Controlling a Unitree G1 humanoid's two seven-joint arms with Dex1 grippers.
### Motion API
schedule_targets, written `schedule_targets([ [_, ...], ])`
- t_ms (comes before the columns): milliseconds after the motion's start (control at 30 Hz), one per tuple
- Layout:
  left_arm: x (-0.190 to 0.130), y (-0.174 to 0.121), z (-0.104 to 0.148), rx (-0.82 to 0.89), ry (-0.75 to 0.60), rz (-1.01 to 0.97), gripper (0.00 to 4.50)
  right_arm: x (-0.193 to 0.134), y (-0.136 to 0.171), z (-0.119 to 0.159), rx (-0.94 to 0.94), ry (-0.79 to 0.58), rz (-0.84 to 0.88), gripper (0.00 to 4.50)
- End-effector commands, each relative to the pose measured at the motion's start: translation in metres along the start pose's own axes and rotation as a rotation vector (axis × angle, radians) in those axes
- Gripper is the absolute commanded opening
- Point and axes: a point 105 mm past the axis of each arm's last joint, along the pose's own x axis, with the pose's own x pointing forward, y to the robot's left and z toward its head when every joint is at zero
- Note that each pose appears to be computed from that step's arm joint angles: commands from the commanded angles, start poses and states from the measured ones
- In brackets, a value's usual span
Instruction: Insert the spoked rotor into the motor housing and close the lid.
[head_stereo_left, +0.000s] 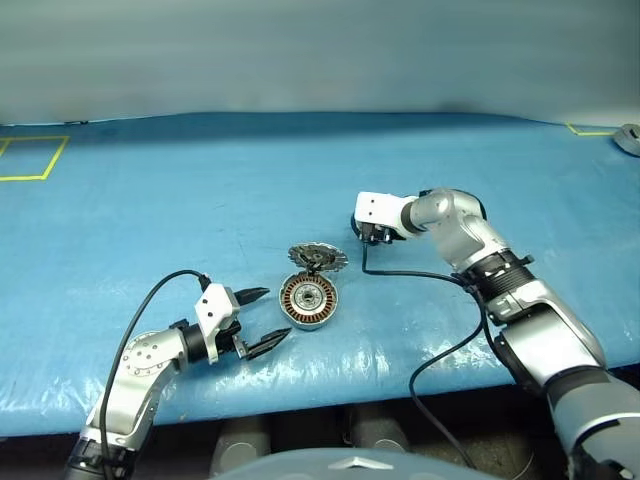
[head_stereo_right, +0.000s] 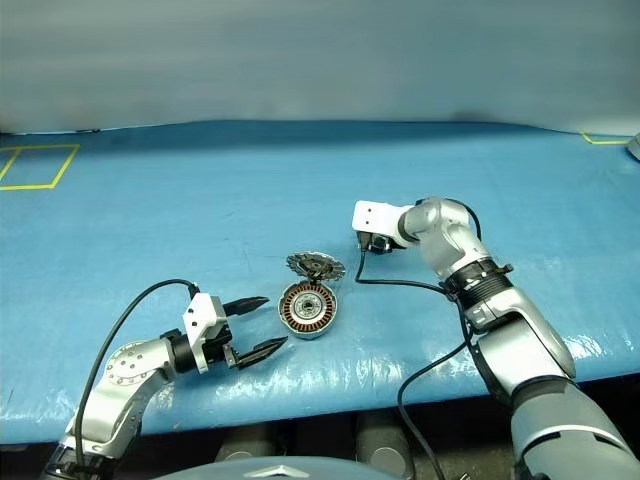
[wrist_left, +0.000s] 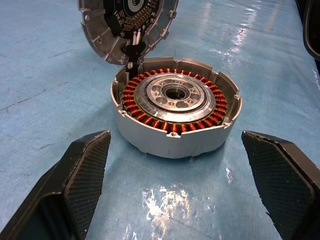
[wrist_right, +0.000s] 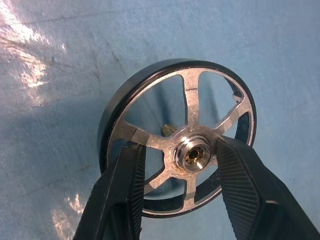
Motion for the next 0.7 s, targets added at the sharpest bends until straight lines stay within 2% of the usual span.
schedule_targets([
  [33, 0.002, 0.000, 0.006, 0.019, -0.022, -0.013, 4.50, -0.028, -0.021, 0.008, 0.057, -0.054, -0.140, 1.79],
  [167, 0.005, 0.000, 0.007, 0.020, -0.025, -0.028, 4.50, -0.051, -0.017, 0.008, 0.102, -0.085, -0.221, 1.79],
  [333, 0.009, -0.001, 0.010, 0.023, -0.030, -0.050, 4.50, -0.085, 0.011, -0.001, 0.217, -0.167, -0.263, 1.79],
  [467, 0.011, 0.002, 0.014, 0.027, -0.037, -0.063, 4.50, -0.104, 0.044, -0.002, 0.356, -0.314, -0.218, 1.79],
  [633, 0.014, 0.006, 0.016, 0.036, -0.033, -0.077, 4.50, -0.123, 0.078, -0.012, 0.582, -0.424, -0.215, 1.79],
  [700, 0.017, 0.005, 0.016, 0.037, -0.031, -0.088, 4.50, -0.125, 0.098, -0.009, 0.645, -0.464, -0.138, 1.79],
])
